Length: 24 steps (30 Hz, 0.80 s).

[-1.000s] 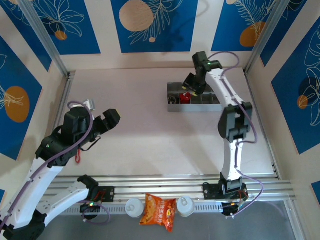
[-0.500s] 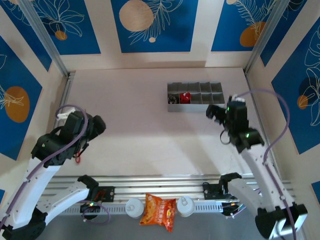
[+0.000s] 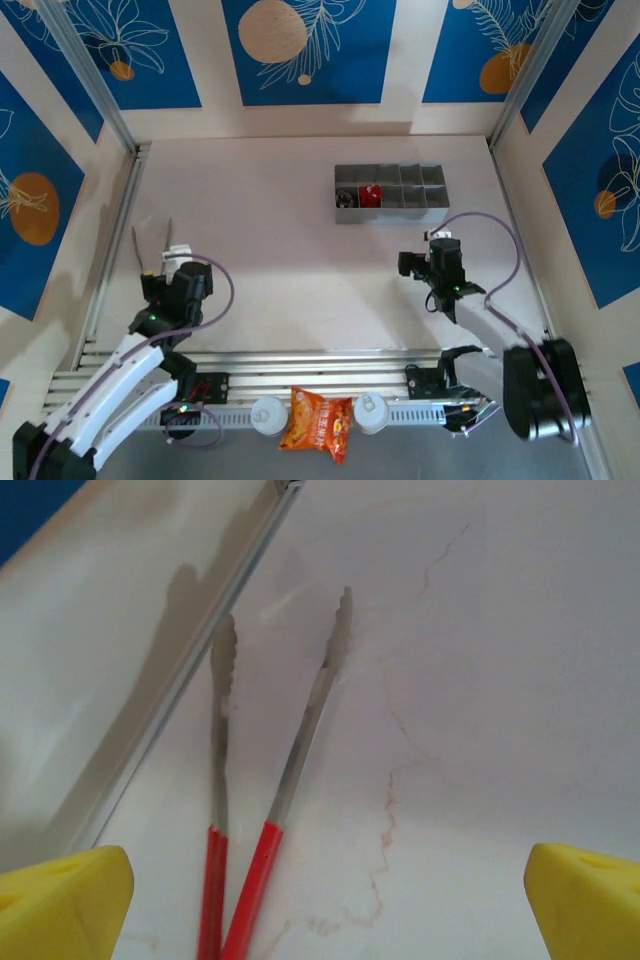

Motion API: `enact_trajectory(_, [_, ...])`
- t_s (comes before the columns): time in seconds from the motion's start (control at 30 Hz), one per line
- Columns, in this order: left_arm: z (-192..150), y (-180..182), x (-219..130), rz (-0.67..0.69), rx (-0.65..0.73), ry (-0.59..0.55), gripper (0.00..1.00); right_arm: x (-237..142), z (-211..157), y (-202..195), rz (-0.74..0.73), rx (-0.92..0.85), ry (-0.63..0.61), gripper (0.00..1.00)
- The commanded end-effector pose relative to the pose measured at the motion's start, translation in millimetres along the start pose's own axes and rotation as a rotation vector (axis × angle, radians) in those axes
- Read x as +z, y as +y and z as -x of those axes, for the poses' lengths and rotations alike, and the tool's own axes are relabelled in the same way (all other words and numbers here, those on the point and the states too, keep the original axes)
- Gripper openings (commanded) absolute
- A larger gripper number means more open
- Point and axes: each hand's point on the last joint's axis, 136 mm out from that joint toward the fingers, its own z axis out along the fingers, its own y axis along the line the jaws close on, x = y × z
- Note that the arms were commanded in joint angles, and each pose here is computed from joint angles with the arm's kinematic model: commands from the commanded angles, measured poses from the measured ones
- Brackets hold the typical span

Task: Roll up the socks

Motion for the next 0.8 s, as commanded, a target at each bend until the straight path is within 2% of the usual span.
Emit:
enact_trajectory(0.0, [48.4, -17.0, 20.8, -0.055, -0.116, -0.234, 1.0, 10.5, 69.3, 17.6, 0.111, -0.011, -0.235, 0.99])
enact_trajectory(0.17, [47.8, -30.2, 67.2, -0.087, -0.189, -0.239, 1.0, 34.9, 93.8, 14.2, 0.164, -0.027, -0.295, 0.99])
enact_trajectory(0.23, [56.1, -34.2, 77.1, -0.102, -0.203, -0.279, 1.0, 40.2, 85.6, 4.7, 0.184, 0.028, -0.295, 0.99])
enact_trajectory(0.33, [64.6, -43.1, 87.7, -0.145, -0.14, -0.312, 1.0, 37.4, 76.1, 3.3, 0.219, 0.035, -0.358, 0.99])
enact_trajectory(0.43, [56.5, -32.9, 92.3, -0.177, -0.229, -0.395, 1.0, 37.1, 75.8, 2.2, 0.198, 0.033, -0.355, 0.99])
enact_trajectory(0.5, [51.0, -32.7, 91.1, -0.207, -0.243, -0.364, 1.0, 42.6, 77.4, 2.4, 0.173, 0.025, -0.336, 0.99])
enact_trajectory(0.57, [54.0, -36.1, 92.0, -0.221, -0.23, -0.381, 1.0, 48.0, 78.5, 3.3, 0.167, 0.027, -0.304, 0.99])
enact_trajectory(0.63, [49.5, -58.4, 97.1, -0.319, -0.16, -0.339, 1.0, 47.4, 78.6, 2.9, 0.166, 0.027, -0.306, 0.99])
enact_trajectory(0.7, [57.3, -78.8, 106.4, -0.391, -0.108, -0.363, 1.0, 47.1, 78.6, 2.9, 0.167, 0.027, -0.306, 0.99])
enact_trajectory(0.77, [51.3, -79.3, 116.4, -0.381, -0.1, -0.245, 1.0, 47.1, 78.4, 3.0, 0.167, 0.027, -0.306, 0.99])
